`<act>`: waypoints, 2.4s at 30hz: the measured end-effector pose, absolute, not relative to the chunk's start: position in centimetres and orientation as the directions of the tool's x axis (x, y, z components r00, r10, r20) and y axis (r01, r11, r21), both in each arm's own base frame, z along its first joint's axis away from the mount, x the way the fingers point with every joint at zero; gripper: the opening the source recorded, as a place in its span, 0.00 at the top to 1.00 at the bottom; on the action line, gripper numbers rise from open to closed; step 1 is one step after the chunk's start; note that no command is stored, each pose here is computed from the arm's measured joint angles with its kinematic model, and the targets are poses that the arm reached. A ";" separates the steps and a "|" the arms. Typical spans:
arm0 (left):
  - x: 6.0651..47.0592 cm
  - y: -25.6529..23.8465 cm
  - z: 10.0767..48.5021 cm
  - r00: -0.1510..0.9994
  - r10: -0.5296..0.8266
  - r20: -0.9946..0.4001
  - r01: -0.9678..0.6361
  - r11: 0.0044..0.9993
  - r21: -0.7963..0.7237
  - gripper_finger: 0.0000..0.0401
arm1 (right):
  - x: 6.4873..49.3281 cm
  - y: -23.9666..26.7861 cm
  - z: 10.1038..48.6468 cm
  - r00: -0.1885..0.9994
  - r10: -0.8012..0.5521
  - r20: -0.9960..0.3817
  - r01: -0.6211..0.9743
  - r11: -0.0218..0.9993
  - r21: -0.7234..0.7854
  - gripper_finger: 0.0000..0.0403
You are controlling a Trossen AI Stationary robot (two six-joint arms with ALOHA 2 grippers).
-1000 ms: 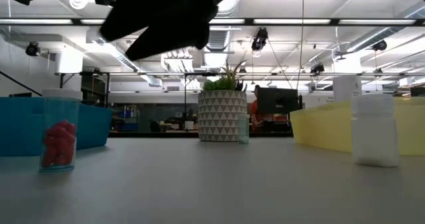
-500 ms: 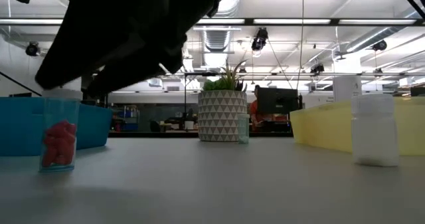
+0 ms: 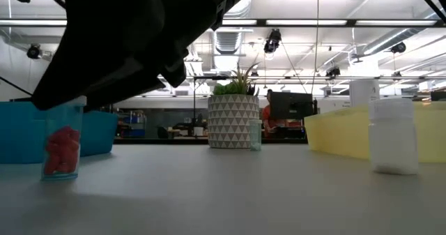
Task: Pick and place medicine bottles into bin by pill shape (circle, oval)
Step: Put the blue capsule bottle into the right yellow bin
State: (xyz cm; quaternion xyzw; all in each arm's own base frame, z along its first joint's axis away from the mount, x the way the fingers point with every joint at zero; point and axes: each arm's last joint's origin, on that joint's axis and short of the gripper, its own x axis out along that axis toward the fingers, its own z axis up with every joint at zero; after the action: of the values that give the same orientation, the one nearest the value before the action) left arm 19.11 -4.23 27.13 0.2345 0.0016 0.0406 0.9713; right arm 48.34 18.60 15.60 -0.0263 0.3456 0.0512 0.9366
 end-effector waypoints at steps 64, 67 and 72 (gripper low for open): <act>19.1 -4.2 26.9 0.997 0.080 0.009 -0.076 0.899 0.430 0.61 | 36.9 16.6 25.0 0.689 -0.262 -0.675 0.174 0.965 -0.197 0.73; 19.1 -4.2 26.9 0.997 0.080 0.009 -0.076 0.899 0.431 0.61 | 35.5 15.7 25.4 0.692 -0.302 -0.656 0.236 0.953 -0.190 0.73; 19.1 -4.2 26.9 0.997 0.080 0.009 -0.076 0.899 0.431 0.61 | 32.9 14.1 25.7 0.688 -0.372 -0.623 0.343 0.923 -0.172 0.73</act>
State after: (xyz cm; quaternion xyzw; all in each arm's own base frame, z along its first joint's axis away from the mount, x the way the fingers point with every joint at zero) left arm 19.10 -4.23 26.90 0.2209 0.0043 0.0399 0.9745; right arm 32.85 14.13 25.74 -0.0208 0.3434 -0.1947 0.9185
